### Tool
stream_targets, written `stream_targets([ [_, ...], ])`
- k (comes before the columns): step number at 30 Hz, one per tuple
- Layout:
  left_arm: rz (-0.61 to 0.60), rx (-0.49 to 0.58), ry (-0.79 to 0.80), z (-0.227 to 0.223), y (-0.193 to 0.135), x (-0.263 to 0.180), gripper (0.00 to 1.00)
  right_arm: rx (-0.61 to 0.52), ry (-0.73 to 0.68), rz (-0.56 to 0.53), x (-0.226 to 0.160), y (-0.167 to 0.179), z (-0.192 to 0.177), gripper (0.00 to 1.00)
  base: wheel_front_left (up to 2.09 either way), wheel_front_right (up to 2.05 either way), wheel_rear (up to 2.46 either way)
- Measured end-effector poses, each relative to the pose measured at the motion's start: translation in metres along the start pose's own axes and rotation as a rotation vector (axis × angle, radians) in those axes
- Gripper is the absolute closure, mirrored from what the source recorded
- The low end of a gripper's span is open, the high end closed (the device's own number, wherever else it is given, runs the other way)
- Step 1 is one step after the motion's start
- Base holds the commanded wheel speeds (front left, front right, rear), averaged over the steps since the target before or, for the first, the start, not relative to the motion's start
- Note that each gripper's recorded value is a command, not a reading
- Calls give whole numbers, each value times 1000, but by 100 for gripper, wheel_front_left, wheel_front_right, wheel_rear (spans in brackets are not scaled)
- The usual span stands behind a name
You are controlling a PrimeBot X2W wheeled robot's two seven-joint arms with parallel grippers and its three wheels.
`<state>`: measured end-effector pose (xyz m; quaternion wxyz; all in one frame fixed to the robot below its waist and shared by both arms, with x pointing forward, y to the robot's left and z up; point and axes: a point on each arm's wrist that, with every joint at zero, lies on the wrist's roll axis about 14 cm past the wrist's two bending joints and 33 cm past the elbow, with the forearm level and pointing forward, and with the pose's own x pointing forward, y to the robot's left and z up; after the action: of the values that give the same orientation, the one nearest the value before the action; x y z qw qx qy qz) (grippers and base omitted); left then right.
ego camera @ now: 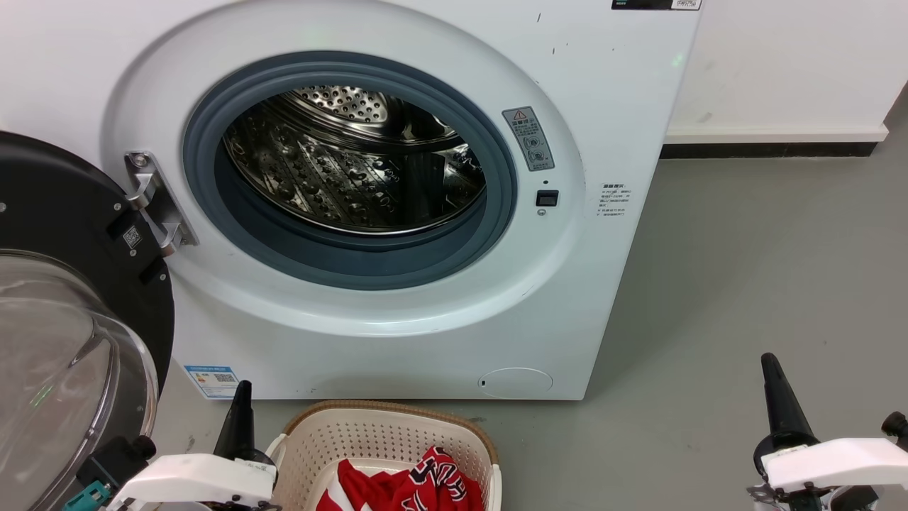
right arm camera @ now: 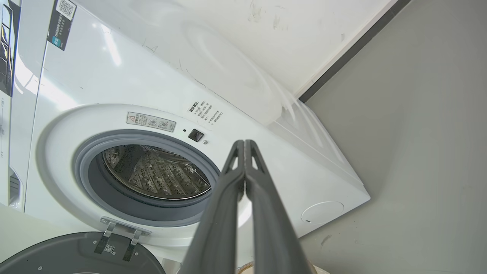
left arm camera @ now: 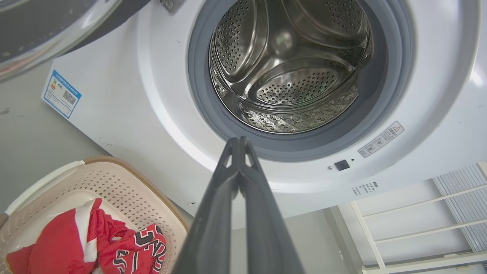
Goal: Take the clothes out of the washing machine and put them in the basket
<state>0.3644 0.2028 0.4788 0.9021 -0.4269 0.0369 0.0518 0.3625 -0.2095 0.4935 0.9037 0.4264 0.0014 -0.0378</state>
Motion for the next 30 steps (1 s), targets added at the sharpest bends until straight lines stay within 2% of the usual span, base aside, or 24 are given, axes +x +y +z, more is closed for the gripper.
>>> stream_targets([
  [30, -40, -358, 20, 4, -9, 10, 100, 358, 27, 15, 13, 7, -1, 100, 0, 0, 0],
])
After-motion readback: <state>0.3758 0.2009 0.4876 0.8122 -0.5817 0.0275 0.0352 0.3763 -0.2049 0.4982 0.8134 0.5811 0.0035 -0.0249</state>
